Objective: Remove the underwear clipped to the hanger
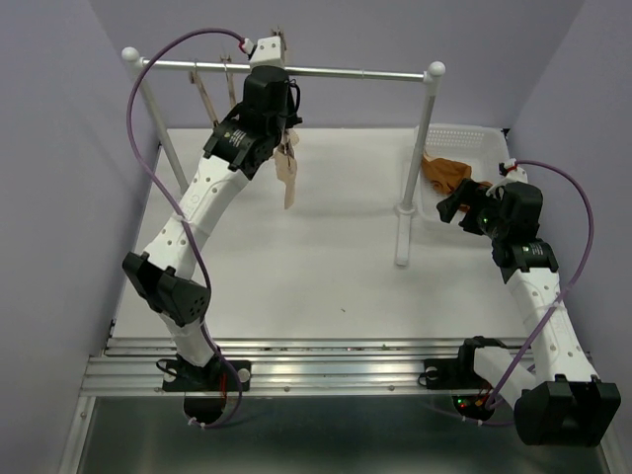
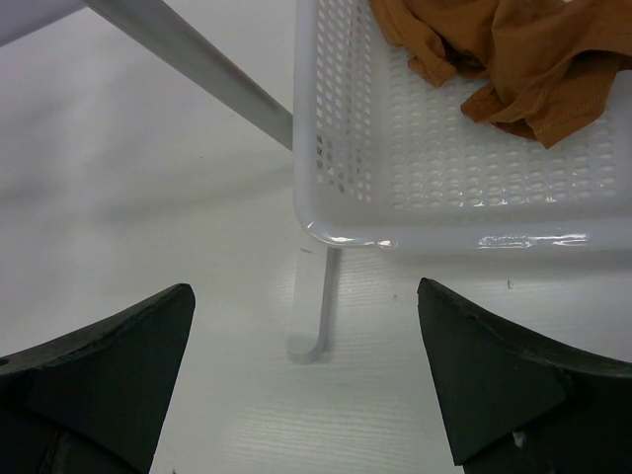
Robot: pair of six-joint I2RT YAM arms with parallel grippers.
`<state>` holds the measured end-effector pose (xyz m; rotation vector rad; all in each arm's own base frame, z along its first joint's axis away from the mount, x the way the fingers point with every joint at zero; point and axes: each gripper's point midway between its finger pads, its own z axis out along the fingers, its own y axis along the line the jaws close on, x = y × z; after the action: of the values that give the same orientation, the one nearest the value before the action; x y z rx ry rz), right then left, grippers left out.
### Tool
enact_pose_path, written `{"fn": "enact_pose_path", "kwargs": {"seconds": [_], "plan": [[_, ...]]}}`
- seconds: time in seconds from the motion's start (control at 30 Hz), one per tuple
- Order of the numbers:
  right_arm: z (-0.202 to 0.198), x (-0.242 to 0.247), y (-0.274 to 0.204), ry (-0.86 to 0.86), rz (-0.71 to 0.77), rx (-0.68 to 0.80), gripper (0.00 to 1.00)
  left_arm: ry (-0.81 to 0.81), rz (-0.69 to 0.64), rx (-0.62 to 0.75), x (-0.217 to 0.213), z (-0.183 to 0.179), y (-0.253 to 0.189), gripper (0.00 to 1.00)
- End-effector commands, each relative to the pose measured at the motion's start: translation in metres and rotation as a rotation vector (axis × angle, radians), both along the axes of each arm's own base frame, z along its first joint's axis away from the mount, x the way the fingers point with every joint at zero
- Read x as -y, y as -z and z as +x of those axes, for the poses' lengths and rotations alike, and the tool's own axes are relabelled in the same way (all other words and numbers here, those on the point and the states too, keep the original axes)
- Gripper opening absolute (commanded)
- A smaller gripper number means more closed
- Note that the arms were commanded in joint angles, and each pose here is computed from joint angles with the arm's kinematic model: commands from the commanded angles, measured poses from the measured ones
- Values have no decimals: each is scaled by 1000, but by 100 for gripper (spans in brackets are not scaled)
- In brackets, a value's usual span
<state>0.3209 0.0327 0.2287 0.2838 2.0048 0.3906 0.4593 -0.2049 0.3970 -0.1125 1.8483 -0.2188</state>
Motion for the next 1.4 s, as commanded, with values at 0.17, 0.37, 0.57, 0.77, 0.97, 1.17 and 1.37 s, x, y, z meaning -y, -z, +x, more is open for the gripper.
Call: {"fn": "enact_pose_path", "kwargs": {"seconds": [0.17, 0.37, 0.57, 0.77, 0.97, 1.17, 1.37], "plan": [[3, 4, -14, 8, -21, 40, 100, 14, -30, 215, -15, -32, -76, 0], [3, 3, -13, -3, -21, 39, 100, 37, -24, 221, -14, -42, -74, 0], [3, 2, -12, -7, -23, 35, 100, 50, -18, 221, -16, -56, -70, 0], [4, 0, -9, -21, -17, 27, 100, 92, -18, 218, -16, -73, -59, 0], [2, -5, -11, -56, -16, 36, 100, 170, -12, 229, -13, -93, -49, 0], [-2, -19, -18, -154, -15, 78, 100, 263, -21, 227, -11, -121, -30, 0], [-14, -46, -26, -332, 16, 123, 100, 337, -76, 171, -9, -154, -1, 0]]}}
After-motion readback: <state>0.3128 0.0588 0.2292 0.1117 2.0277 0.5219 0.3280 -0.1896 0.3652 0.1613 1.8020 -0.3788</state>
